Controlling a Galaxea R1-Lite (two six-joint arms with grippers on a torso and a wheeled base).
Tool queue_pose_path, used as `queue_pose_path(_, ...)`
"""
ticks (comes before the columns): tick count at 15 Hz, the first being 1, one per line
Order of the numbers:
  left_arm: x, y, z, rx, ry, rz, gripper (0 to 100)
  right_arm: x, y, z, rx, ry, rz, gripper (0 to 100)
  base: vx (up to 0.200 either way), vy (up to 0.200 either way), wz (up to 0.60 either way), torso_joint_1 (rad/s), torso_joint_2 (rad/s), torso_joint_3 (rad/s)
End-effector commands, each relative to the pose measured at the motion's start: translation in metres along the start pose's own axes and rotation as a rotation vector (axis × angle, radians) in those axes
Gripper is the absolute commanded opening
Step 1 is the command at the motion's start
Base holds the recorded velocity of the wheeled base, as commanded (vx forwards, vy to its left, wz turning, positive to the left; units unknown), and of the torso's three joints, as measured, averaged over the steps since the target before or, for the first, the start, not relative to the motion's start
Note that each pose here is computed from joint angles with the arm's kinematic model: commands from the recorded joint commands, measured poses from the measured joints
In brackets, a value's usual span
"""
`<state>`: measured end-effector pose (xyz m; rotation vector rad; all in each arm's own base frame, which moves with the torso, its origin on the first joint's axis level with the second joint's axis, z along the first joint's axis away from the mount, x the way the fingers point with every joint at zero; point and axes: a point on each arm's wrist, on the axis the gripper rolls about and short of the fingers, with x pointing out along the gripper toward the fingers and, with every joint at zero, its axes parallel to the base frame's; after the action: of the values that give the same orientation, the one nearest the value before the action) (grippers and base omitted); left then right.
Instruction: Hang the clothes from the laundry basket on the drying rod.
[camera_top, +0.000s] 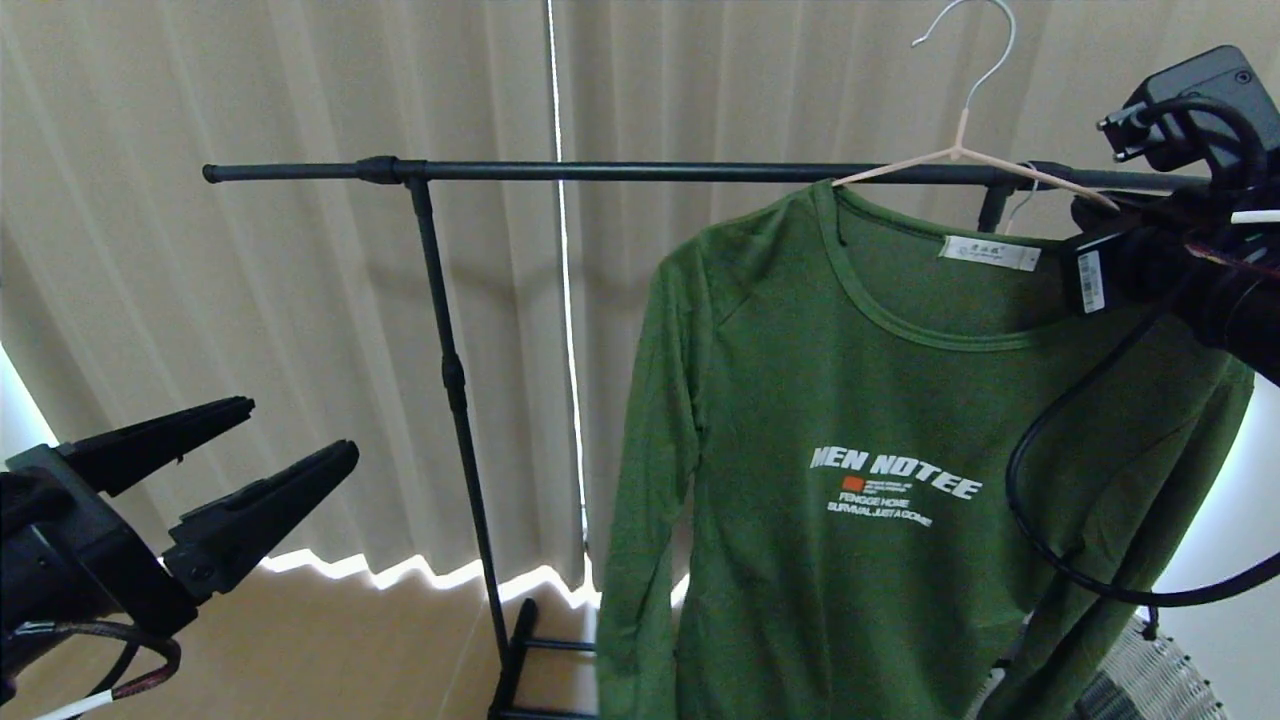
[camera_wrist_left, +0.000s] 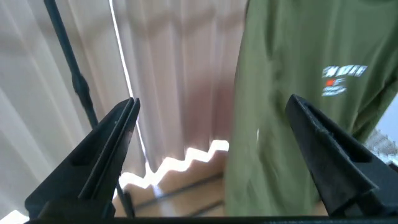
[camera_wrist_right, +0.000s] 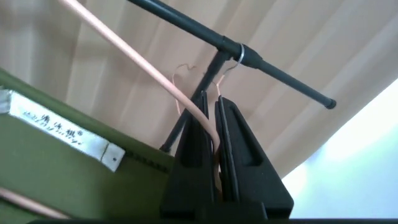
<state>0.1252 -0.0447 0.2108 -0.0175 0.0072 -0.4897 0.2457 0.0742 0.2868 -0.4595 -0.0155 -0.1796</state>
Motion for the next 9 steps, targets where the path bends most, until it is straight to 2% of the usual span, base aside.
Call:
queue_pose_path(1,0.006,0.003,0.003,-0.002,-0.015,0.012,100,0.003,0.000,-0.004,-0.010,0.022,-0.004,0,0.000,0.000,0.00,0.000,0.00,0.000)
queue_pose_path(3,0.014,0.012,0.010,-0.038,-0.052,0.061,100,-0.005,-0.003,-0.009,-0.065,0.114,0.033,0,0.000,0.000,0.00,0.000,0.00,0.000)
queue_pose_path(5,0.018,0.020,0.012,-0.054,-0.051,0.105,100,-0.010,-0.006,-0.008,-0.102,0.180,0.064,0,0.000,0.000,0.00,0.000,0.00,0.000)
queue_pose_path(9,0.018,0.020,0.012,-0.054,-0.051,0.105,100,-0.005,-0.002,-0.010,-0.085,0.196,0.057,0,0.000,0.000,0.00,0.000,0.00,0.000)
